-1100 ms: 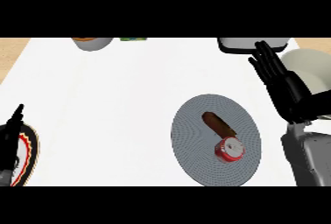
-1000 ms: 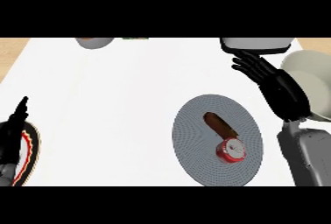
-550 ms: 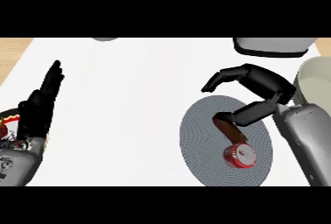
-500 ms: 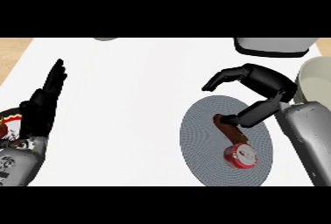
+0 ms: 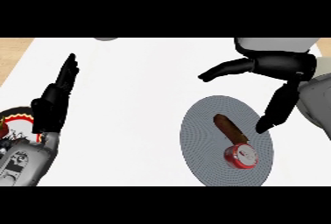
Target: Pick the sweet potato from the placemat and place it in the bowl
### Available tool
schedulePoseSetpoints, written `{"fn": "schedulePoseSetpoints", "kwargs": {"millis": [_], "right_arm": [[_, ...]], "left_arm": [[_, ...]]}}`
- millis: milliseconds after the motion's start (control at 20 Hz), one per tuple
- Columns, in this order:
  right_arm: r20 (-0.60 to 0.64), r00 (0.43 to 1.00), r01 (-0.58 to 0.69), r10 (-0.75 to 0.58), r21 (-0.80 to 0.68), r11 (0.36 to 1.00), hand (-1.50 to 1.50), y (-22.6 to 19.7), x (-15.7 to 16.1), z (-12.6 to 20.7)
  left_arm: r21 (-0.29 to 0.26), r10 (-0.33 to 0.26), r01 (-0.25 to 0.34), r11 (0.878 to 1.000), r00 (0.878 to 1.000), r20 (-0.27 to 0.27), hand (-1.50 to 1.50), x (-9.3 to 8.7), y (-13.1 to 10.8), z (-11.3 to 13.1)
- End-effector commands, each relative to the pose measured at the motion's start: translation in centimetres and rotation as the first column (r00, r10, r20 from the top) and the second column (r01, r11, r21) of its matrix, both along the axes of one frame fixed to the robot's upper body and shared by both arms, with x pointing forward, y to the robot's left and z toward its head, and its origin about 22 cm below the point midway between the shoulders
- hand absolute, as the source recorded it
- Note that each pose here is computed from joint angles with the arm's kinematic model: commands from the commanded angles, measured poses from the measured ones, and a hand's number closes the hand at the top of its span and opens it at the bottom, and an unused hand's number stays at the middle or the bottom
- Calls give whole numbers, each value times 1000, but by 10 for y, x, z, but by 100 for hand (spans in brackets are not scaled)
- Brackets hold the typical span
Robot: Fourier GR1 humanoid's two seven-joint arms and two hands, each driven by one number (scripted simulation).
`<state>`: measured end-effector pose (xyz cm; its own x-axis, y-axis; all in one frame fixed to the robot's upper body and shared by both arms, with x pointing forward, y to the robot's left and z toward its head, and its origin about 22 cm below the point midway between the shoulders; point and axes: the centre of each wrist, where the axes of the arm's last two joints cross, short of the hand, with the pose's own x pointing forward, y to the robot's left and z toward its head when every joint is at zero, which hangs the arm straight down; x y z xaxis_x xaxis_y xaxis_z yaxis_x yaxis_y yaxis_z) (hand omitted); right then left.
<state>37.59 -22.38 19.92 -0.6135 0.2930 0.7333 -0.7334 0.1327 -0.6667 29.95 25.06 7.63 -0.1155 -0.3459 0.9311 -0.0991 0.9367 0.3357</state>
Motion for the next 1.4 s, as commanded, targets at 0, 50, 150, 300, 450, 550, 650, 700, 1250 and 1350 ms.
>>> {"fn": "schedulePoseSetpoints", "kwargs": {"millis": [0, 50, 150, 300, 450, 550, 650, 700, 1250, 1350], "right_arm": [[47, 977, -196, 208, -192, 962, -150, 22, -5, 14], [80, 970, -203, 228, -241, 949, -150, 32, -6, 22], [130, 955, -210, 268, -344, 915, -150, 46, -12, 21], [162, 923, -244, 348, -454, 857, -150, 72, -19, 8], [135, 902, -280, 411, -544, 791, -150, 83, -20, -16], [102, 887, -318, 450, -573, 755, -150, 85, -28, -42], [101, 885, -310, 455, -603, 735, -150, 80, -18, -48], [86, 874, -333, 478, -611, 718, -150, 87, -18, -41], [106, 810, -259, 576, -818, 514, -150, 89, -20, -102], [116, 813, -247, 571, -819, 517, -150, 101, -25, -111]], "left_arm": [[-1, -16, 16, 1000, 1000, 6, 0, 1, 1, 5], [-6, 0, 0, 1000, 1000, -1, 0, 3, -12, 8], [2, 5, -5, 1000, 1000, -7, 0, -1, -1, 4], [1, 13, -13, 1000, 1000, -11, 0, 1, -1, 4], [-3, 22, -22, 1000, 1000, -7, 0, 2, -2, -1], [-5, 30, -30, 1000, 999, -12, 0, 7, 14, 15], [13, 40, -40, 999, 999, -6, 0, -3, 7, 11], [7, 29, -28, 1000, 1000, -10, 0, -4, 19, 3], [-3, 49, -49, 999, 999, 3, 0, 3, 1, 19], [-14, 58, -59, 998, 998, -19, 0, -4, 21, 16]]}}
